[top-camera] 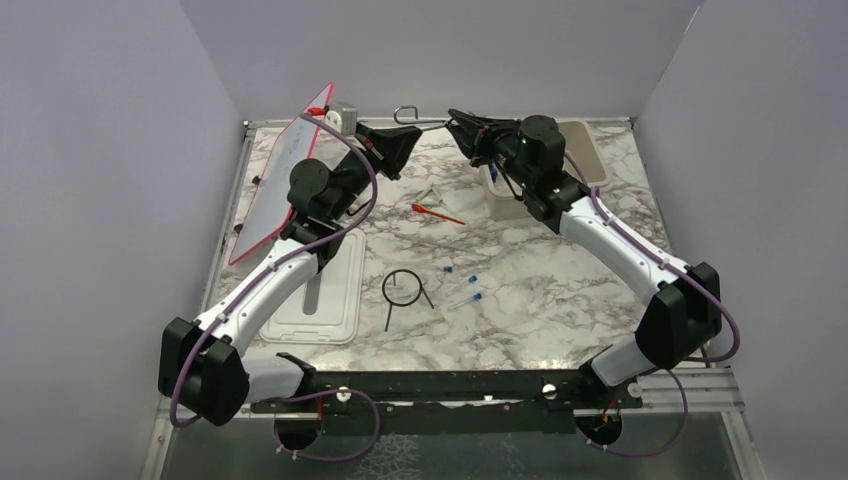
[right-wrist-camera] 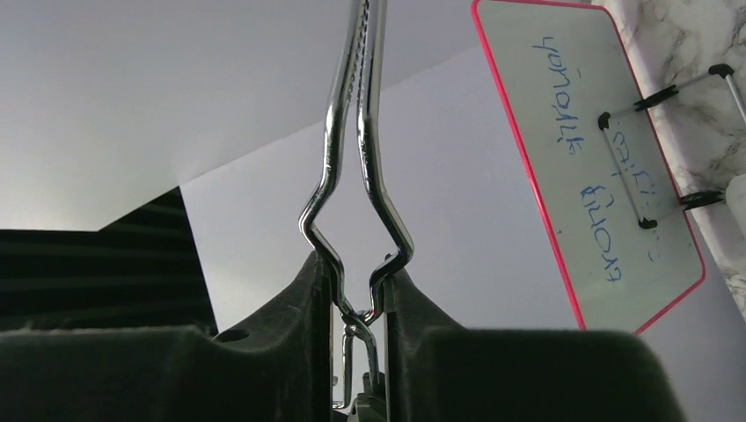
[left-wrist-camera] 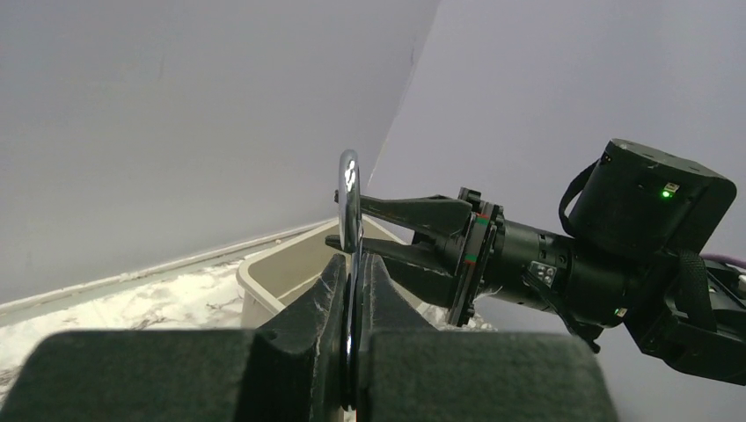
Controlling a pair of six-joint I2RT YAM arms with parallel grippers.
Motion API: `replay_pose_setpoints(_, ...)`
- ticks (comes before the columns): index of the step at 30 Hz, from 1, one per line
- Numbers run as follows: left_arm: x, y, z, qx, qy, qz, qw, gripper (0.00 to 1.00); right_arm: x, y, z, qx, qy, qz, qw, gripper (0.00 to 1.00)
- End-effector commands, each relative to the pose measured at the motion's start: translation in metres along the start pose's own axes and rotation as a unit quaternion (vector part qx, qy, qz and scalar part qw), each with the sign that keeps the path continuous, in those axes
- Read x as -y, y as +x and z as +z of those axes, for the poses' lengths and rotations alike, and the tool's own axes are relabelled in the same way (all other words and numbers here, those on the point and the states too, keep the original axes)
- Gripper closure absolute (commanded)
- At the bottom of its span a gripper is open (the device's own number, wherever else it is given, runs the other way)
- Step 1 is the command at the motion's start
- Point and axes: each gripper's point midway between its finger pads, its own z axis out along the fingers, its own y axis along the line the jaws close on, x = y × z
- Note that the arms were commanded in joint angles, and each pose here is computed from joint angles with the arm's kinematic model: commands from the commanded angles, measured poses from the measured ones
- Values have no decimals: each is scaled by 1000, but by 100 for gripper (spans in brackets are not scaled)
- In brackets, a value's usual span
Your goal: Organize the chemistry lab equipment
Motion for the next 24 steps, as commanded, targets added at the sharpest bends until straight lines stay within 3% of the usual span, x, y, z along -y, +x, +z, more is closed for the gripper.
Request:
replay_pose_setpoints(1,9,-10,-3,20,21,7,1000,100,-7,-5,0,13,-25,-18,999,85)
replay_pose_setpoints(8,6,-8,-14,24,5,-7,1000,64,-14,-23,-3,32,-41,-33,998,98)
replay_pose_setpoints(14,-2,-7,-21,19,-27,-15,999,39,-27,-59,-12,82,-59,-57,993,99)
replay_pose_setpoints(18,-10,-8,-32,10,-64,-13,998,31,-29,-97,-23,134,-49,-95,985,99)
replay_pose_setpoints(24,-15,0,-53,-35,-99,-5,994,28,-12,-179,-55,244,18,-181,953,99)
